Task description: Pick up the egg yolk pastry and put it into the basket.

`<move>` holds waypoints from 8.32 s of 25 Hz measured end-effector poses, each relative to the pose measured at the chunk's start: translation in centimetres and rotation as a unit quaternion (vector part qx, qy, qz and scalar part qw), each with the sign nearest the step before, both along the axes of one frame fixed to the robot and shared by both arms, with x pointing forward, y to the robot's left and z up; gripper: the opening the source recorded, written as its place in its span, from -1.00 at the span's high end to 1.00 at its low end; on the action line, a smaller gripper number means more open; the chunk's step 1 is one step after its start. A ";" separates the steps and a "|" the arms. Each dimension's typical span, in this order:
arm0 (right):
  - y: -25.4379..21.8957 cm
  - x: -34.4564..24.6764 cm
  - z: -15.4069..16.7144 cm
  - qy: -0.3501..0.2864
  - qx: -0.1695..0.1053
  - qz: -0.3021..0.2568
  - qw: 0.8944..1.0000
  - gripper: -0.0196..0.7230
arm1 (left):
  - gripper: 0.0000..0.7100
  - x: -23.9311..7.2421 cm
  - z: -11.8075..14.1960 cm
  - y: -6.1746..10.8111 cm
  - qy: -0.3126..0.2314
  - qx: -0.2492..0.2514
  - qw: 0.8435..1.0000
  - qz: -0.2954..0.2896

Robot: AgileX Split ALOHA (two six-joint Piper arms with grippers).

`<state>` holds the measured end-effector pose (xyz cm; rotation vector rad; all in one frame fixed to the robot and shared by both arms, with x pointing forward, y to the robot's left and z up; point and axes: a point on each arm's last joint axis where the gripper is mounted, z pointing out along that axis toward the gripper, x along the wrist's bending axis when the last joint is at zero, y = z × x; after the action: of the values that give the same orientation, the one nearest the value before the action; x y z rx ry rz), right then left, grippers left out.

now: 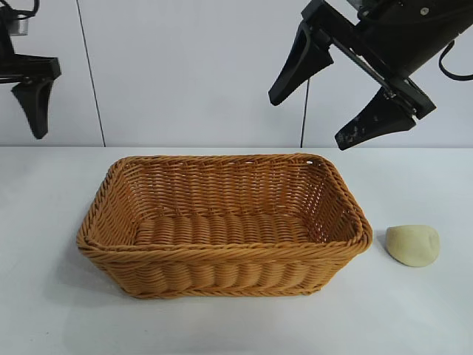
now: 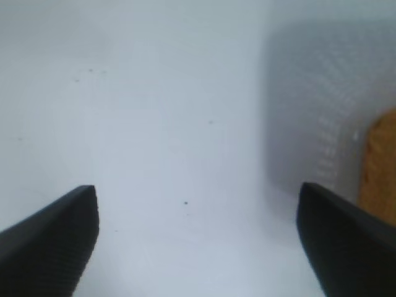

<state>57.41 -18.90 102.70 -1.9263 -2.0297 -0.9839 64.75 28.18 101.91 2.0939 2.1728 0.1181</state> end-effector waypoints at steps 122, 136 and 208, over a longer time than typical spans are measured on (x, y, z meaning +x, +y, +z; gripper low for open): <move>-8.8 4.0 -0.4 0.082 -0.226 -0.046 0.970 0.46 | -0.87 -41.4 3.1 1.6 -0.457 -0.014 0.889 -0.012; -2.5 4.1 2.9 0.025 -0.237 0.033 0.971 0.46 | -0.87 -41.4 3.1 1.6 -0.457 -0.014 0.889 -0.012; -4.4 12.9 1.6 0.010 -0.272 -0.064 0.960 -0.76 | -0.87 -41.4 3.1 1.6 -0.457 -0.013 0.889 -0.013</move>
<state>70.34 -23.34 104.25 -2.3342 -2.3694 -0.4414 23.35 29.75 105.01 1.5396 1.5286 0.8655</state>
